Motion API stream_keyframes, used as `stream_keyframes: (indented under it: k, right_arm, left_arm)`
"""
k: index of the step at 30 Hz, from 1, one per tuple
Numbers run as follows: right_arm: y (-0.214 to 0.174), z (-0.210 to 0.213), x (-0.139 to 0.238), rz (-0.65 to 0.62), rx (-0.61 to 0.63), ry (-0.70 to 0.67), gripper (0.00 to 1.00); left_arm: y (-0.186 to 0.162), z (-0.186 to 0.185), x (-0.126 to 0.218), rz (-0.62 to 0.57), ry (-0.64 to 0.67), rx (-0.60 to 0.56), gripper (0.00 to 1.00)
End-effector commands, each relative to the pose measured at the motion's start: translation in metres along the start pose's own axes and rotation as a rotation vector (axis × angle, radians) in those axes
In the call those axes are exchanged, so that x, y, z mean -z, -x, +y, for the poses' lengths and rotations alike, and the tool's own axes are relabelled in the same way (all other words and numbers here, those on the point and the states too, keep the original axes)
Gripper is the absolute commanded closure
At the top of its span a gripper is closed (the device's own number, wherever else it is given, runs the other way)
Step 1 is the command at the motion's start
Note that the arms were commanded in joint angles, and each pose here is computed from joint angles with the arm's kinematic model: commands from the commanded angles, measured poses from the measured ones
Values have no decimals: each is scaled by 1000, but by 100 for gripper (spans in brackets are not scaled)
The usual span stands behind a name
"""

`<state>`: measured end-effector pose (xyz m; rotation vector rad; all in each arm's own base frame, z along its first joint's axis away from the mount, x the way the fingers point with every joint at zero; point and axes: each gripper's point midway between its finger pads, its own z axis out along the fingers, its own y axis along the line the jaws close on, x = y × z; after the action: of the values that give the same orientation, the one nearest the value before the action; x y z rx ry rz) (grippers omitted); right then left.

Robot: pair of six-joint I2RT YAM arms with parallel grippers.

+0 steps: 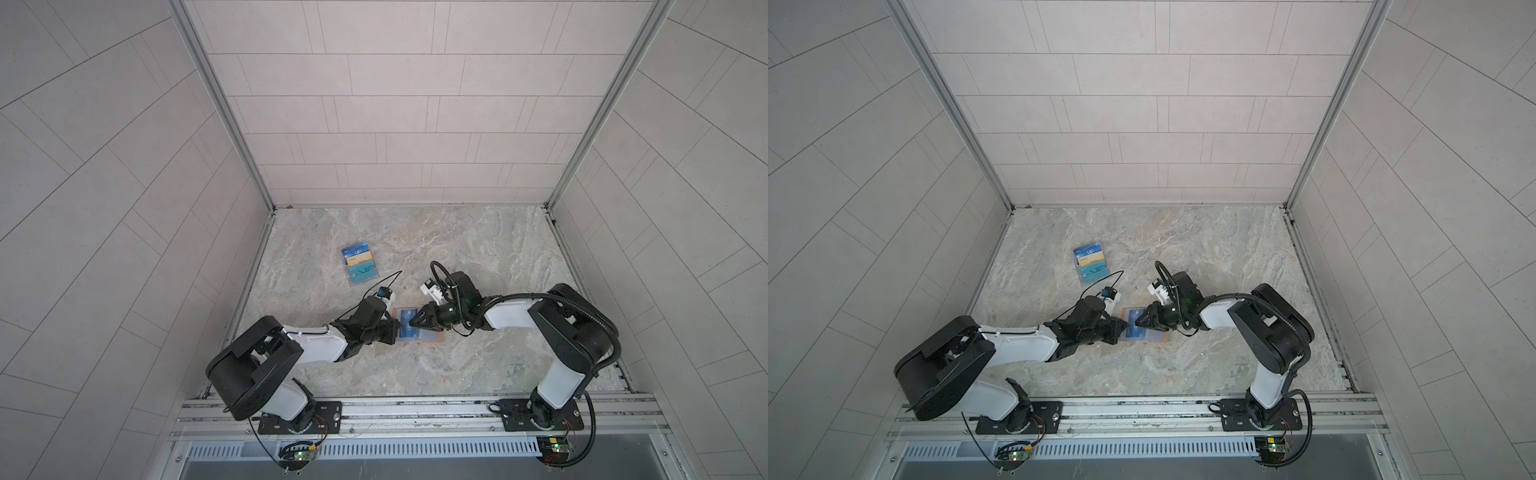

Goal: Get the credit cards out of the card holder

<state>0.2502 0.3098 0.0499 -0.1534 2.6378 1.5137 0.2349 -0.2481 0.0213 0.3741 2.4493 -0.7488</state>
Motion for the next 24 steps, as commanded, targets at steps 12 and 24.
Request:
stream_keyframes:
  k: [12, 24]
  right_arm:
    - [14, 8, -24, -46, -12, 52, 74]
    - [8, 3, -23, -5, 15, -3, 74]
  left_arm:
    - [-24, 11, 6, 82, 49, 10, 89]
    - [35, 2, 25, -46, -20, 8, 88]
